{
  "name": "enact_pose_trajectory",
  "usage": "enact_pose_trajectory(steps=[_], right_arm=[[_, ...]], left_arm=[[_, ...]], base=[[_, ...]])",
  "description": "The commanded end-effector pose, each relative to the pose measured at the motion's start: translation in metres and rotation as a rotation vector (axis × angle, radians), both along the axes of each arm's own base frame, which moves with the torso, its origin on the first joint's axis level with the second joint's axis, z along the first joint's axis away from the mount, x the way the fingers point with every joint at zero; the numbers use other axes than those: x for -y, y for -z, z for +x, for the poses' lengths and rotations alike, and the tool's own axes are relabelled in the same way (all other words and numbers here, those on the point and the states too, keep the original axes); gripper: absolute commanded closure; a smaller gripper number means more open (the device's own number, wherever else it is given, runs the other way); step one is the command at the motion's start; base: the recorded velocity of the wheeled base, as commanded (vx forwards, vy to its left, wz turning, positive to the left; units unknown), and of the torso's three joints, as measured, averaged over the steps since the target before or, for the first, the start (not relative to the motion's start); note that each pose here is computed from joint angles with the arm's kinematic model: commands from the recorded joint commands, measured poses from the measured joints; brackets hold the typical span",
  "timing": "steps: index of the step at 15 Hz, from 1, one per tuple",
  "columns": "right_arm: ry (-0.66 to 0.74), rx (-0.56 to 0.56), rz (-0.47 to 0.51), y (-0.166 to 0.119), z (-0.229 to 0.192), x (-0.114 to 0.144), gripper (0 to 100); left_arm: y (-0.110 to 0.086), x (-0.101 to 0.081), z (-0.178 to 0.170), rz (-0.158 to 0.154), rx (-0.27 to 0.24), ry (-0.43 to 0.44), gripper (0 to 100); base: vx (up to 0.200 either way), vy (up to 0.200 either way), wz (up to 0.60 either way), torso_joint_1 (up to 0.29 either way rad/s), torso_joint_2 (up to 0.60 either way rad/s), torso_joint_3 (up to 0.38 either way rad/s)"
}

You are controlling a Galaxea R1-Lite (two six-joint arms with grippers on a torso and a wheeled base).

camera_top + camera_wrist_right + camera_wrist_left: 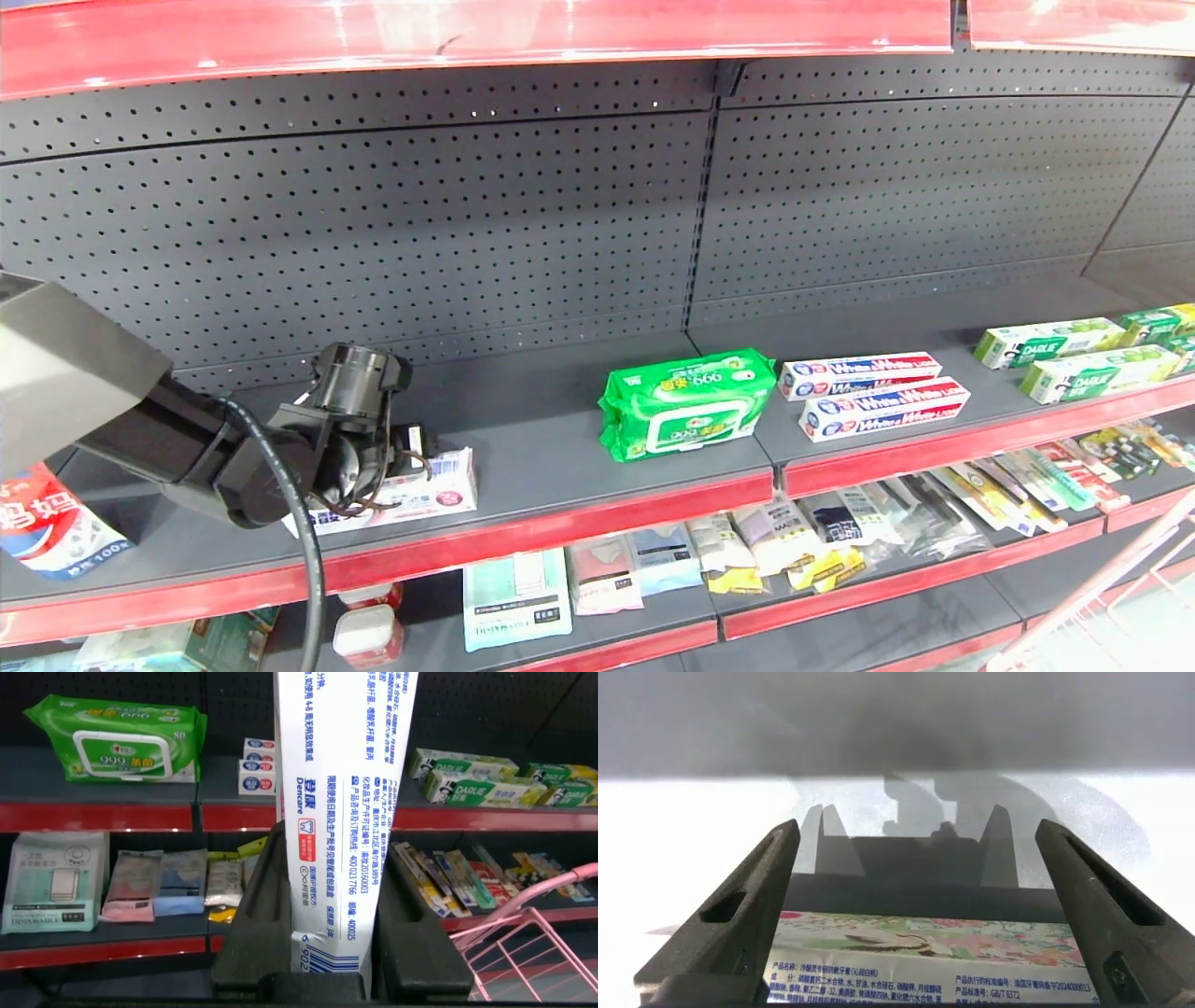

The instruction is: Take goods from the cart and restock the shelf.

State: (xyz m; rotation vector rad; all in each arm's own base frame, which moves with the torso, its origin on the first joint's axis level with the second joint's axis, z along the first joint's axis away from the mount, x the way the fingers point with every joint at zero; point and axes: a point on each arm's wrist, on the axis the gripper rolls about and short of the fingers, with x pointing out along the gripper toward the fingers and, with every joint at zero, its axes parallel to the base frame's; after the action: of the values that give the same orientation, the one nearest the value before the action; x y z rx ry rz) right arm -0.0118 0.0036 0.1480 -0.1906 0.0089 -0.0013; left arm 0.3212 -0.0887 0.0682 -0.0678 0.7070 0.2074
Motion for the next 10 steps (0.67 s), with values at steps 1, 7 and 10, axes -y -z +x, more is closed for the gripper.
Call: enact_pose_trajectory(steps=[1,7,10], right_arm=[[-0.001,-0.002,-0.002,0.001,0.000,0.000,100],[-0.002,-0.014,-0.002,0.004,0.001,0.000,100],[-0.002,-0.014,-0.002,0.004,0.001,0.000,100]], left_arm=[[-0.001,-0.001,-0.004,-0.002,-0.001,-0.002,0],[-0.001,-0.004,-0.012,0.000,-0.011,-0.003,0],[-0.001,-0.004,-0.015,0.003,-0.018,-0.002,0]], base=[[0.000,0.000,0.00,0.000,0.00,0.000],[0.000,0.000,0.00,0.000,0.00,0.000],[0.000,0.000,0.00,0.000,0.00,0.000]])
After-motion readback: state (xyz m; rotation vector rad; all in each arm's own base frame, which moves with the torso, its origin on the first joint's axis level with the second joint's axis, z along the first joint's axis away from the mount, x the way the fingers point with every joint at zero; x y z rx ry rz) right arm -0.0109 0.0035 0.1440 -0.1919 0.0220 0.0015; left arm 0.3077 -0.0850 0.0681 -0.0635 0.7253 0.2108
